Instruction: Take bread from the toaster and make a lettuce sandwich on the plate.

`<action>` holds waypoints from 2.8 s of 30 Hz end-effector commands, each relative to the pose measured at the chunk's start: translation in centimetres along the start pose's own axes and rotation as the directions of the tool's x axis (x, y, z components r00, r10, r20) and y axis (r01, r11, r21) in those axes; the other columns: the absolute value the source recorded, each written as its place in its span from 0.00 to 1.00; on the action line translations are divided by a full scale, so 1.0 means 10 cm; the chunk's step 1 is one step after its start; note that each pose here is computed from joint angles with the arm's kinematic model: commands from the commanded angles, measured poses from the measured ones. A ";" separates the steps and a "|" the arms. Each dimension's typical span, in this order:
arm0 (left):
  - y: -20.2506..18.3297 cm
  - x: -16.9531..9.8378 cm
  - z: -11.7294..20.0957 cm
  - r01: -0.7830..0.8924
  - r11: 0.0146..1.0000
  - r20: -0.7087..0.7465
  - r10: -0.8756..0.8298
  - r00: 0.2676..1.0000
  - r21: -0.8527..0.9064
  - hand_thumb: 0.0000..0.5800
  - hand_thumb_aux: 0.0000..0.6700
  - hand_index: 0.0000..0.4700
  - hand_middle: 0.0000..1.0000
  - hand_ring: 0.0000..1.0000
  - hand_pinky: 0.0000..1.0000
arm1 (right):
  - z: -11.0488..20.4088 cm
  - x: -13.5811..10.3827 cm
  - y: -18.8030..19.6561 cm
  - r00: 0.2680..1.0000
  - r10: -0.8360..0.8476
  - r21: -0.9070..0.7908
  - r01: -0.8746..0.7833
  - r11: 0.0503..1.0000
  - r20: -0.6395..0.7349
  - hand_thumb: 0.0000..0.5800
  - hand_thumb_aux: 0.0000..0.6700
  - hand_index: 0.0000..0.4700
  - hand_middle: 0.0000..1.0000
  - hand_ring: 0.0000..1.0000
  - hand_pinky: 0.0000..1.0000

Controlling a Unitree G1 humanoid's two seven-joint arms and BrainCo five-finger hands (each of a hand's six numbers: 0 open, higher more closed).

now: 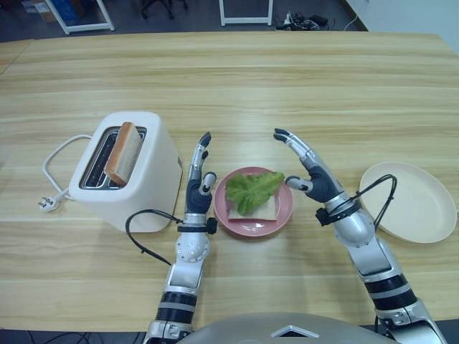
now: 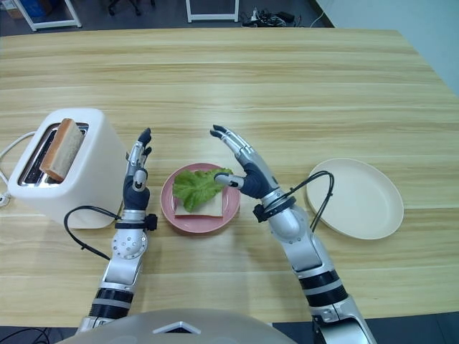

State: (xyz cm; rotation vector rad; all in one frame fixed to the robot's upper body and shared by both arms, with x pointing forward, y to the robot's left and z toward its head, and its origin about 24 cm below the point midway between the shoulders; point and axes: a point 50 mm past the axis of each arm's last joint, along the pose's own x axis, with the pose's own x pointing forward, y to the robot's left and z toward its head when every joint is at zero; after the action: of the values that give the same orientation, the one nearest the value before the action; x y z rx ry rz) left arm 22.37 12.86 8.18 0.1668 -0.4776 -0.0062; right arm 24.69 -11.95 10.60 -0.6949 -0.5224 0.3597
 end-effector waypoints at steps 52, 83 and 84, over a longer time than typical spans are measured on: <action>1.71 -0.11 0.24 0.126 0.356 -0.245 0.312 0.918 0.926 0.00 0.00 0.00 0.00 0.00 0.00 | -0.43 -0.34 -0.15 0.885 -0.229 0.528 0.431 0.732 -0.405 0.00 0.00 0.00 0.00 0.00 0.00; 1.70 0.09 0.73 -0.333 0.323 0.203 0.375 0.904 0.886 1.00 1.00 1.00 1.00 1.00 1.00 | -0.44 -0.34 -0.08 0.885 -0.212 0.517 0.420 0.745 -0.414 0.00 0.00 0.00 0.00 0.00 0.00; 1.69 0.11 0.81 -0.393 0.314 0.269 0.371 0.889 0.864 1.00 1.00 1.00 1.00 1.00 1.00 | -0.44 -0.33 -0.07 0.886 -0.211 0.518 0.420 0.745 -0.414 0.00 0.00 0.00 0.00 0.00 0.00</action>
State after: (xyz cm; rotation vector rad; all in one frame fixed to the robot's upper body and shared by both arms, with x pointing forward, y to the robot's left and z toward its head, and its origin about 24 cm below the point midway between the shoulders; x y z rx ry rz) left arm 19.51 28.31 17.13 1.2014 -0.3843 0.7025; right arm 24.60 -16.37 7.46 -0.0177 -0.1862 0.0598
